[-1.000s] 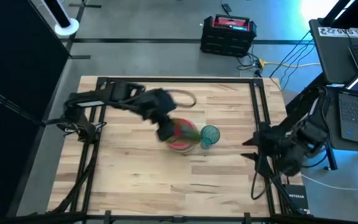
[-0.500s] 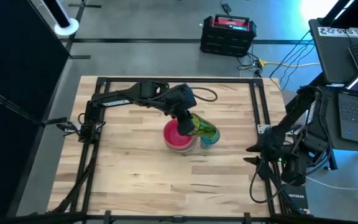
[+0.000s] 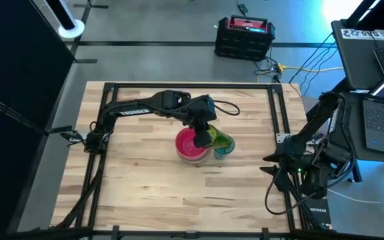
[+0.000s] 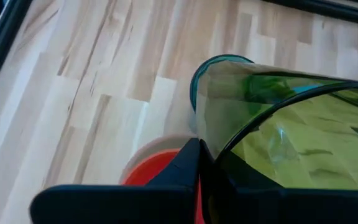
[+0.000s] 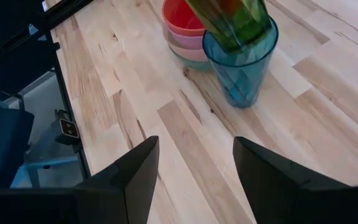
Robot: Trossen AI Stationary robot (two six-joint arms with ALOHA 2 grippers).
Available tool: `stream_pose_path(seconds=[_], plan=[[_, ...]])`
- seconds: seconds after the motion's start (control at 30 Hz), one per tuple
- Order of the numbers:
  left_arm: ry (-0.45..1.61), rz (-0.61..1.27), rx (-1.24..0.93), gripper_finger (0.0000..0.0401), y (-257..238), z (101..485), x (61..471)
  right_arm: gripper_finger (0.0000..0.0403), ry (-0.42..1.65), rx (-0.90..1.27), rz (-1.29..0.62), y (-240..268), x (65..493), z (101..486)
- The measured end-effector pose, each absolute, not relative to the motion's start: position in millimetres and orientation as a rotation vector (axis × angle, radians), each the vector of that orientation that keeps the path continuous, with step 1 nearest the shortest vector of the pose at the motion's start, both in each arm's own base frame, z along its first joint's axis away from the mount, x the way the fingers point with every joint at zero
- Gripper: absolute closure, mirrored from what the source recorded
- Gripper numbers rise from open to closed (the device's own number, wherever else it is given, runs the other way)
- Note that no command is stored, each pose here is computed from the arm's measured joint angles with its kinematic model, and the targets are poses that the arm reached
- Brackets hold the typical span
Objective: Nest bowls inside each other
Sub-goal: Stack the green cup on top of the blue cup
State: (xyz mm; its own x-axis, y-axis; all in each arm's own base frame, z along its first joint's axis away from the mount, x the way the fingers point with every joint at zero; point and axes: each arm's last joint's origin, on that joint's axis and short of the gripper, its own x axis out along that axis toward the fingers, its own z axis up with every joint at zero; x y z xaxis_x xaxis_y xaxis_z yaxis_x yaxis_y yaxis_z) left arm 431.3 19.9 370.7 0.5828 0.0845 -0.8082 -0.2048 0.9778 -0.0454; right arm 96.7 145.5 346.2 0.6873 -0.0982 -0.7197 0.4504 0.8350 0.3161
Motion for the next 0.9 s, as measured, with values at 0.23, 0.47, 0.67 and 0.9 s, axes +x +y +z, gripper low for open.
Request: stream_pose_path(seconds=[0.23,0.47,0.67,0.9], plan=[[0.952,0.124,-0.145,0.0401,27,365,435,0.0210,0.759,0.501,-0.323,145,97,346],[0.941,0.117,-0.138,0.0380,27,365,436,0.0210,0.769,0.490,-0.328,145,96,346],[0.921,0.120,-0.141,0.0336,29,367,437,0.0210,0.777,0.482,-0.331,144,96,345],[0.900,0.124,-0.145,0.0288,31,368,438,0.0210,0.785,0.474,-0.335,143,95,345]])
